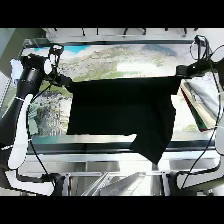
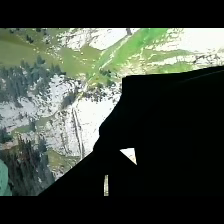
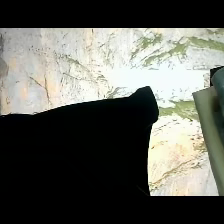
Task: Fold the shirts.
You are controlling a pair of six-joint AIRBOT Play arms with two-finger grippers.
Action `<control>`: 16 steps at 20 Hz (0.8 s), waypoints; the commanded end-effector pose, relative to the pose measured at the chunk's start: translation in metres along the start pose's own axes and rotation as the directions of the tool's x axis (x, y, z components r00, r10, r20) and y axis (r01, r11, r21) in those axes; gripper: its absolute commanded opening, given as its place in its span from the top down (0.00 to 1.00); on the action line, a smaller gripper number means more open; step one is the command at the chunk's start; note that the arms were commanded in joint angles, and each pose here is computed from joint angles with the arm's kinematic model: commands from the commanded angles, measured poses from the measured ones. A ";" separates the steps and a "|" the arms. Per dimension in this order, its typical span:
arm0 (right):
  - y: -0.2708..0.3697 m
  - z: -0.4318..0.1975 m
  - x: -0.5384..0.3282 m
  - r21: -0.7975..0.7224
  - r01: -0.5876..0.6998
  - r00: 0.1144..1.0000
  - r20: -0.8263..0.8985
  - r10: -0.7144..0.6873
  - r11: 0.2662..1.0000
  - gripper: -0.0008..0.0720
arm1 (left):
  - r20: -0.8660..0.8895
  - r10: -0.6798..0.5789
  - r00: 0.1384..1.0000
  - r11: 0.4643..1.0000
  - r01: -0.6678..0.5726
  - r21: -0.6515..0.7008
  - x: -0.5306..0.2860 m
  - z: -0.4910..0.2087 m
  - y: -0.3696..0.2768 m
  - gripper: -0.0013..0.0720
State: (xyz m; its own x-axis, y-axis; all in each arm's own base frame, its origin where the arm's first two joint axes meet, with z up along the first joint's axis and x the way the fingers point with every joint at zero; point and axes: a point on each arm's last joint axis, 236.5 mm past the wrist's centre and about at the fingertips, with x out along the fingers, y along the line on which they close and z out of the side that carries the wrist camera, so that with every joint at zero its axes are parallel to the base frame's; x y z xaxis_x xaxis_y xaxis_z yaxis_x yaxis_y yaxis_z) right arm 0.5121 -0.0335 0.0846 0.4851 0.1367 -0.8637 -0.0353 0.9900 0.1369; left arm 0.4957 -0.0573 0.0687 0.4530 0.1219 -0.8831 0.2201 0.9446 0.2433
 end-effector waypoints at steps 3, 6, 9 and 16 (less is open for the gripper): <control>-0.003 -0.027 0.004 0.032 0.014 0.993 -0.114 -0.010 0.999 0.96 | -0.050 0.008 0.999 1.000 -0.007 0.005 0.007 -0.012 0.000 0.96; -0.005 -0.034 0.012 0.066 0.020 0.990 -0.139 -0.011 0.998 0.96 | -0.132 -0.001 0.991 1.000 0.004 0.021 0.027 -0.041 -0.007 0.96; -0.006 -0.057 0.030 0.114 0.023 0.977 -0.213 0.002 0.993 0.96 | -0.186 -0.017 0.982 0.999 0.023 0.032 0.044 -0.063 -0.016 0.96; -0.003 -0.118 0.058 0.141 0.022 0.927 -0.374 0.032 0.990 0.96 | -0.220 -0.022 0.975 0.998 0.035 0.055 0.066 -0.086 -0.025 0.96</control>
State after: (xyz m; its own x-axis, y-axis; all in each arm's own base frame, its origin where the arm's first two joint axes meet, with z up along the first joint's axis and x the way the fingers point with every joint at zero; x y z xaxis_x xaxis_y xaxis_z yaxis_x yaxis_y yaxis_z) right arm 0.4528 -0.0281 -0.0043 0.1841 0.1599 -0.9698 0.0852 0.9804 0.1778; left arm 0.4502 -0.0470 -0.0186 0.2586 0.1664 -0.9516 0.2746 0.9317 0.2376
